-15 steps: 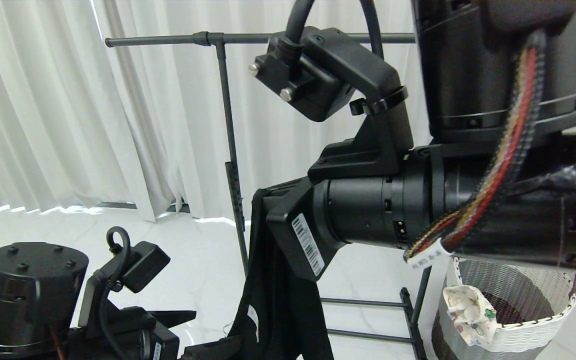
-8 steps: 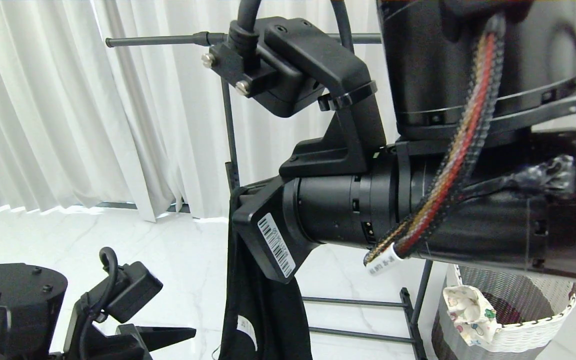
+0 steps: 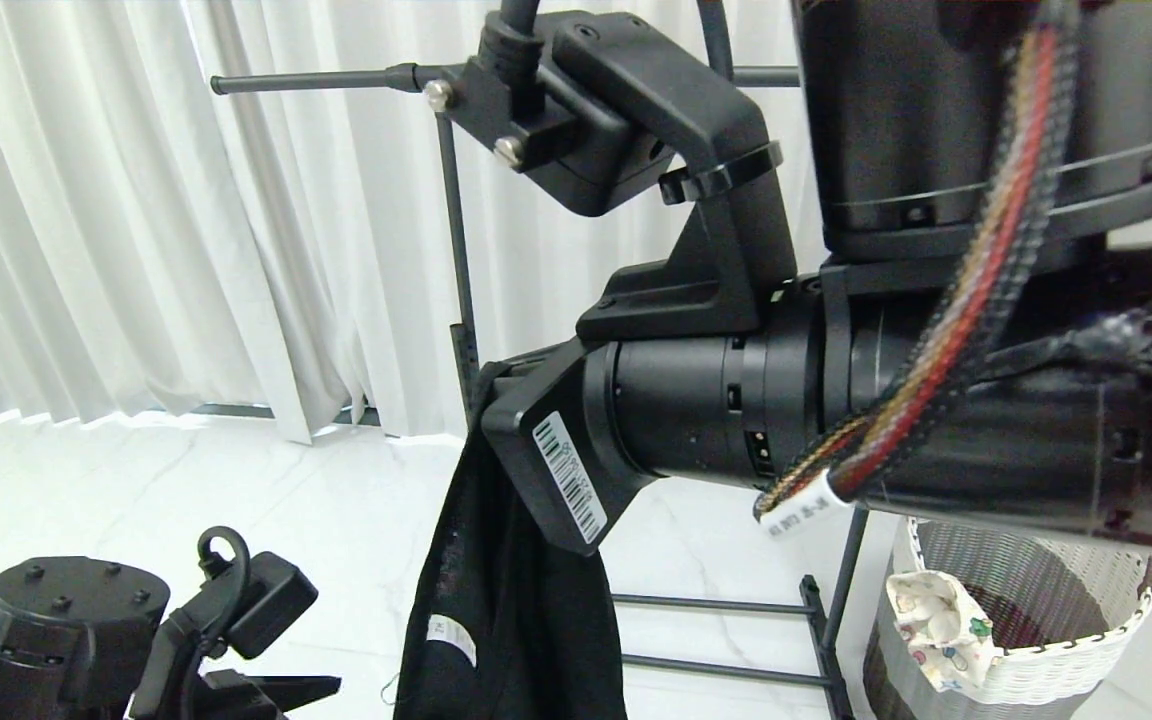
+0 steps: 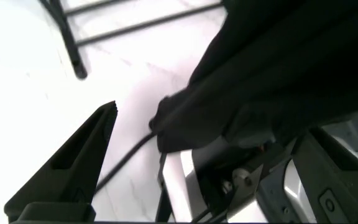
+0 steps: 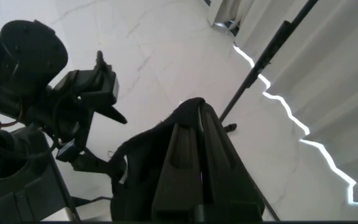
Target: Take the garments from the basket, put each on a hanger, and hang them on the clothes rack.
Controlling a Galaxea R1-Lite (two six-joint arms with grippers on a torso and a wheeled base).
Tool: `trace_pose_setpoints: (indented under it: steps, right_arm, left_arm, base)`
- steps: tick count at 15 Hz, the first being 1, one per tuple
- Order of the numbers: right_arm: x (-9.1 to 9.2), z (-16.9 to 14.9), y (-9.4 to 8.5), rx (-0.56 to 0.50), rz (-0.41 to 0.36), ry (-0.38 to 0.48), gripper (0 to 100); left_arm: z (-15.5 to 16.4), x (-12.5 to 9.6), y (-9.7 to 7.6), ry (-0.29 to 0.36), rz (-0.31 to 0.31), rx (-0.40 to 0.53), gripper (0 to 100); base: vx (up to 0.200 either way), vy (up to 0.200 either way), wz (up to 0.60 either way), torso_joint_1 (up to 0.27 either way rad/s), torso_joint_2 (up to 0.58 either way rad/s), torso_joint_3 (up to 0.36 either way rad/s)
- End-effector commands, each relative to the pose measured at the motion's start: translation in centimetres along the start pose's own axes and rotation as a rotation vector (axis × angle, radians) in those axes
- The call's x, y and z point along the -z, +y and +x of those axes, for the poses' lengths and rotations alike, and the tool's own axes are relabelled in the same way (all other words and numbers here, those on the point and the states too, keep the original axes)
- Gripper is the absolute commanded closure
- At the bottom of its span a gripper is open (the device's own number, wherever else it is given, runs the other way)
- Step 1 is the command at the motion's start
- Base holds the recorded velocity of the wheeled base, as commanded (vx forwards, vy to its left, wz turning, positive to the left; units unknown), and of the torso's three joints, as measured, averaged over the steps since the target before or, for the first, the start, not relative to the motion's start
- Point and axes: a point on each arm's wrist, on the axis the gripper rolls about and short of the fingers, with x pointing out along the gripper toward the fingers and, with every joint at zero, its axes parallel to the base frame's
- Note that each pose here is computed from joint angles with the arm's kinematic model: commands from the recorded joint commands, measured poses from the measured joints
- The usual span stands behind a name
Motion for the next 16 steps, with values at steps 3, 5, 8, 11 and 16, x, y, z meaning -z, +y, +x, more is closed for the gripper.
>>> trace_pose_setpoints:
  steps: [3, 5, 8, 11, 16]
  right_arm:
    - [-0.3, -1.7, -0.4, 0.01, 0.002, -0.011, 100]
    - [-0.2, -2.0, -0.4, 0.012, 0.001, -0.008, 100]
    - [0.0, -2.5, -0.7, 0.02, 0.003, -0.001, 100]
    - [1.0, -4.2, -2.0, 0.095, 0.012, 0.026, 100]
    - [5.8, -9.4, -5.0, 0.208, 0.053, 0.113, 100]
  left_arm:
    - [0.0, 0.5, 0.3, 0.012, -0.016, -0.012, 0]
    - [-0.1, 0.4, 0.2, 0.005, -0.015, -0.008, 0]
    - [-0.4, 0.2, 0.2, -0.037, -0.006, -0.004, 100]
    - [-1.5, -0.2, -0.1, -0.108, 0.017, 0.0, 100]
    - [-4.6, -3.7, -1.1, -0.321, 0.151, 0.0, 100]
  base:
    - [0.0, 0.0, 0.0, 0.0, 0.0, 0.0]
    - [0.0, 0.0, 0.0, 0.0, 0.0, 0.0]
    - [0.0, 0.0, 0.0, 0.0, 0.0, 0.0]
    - [0.0, 0.0, 0.0, 0.0, 0.0, 0.0]
    - [0.0, 0.0, 0.0, 0.0, 0.0, 0.0]
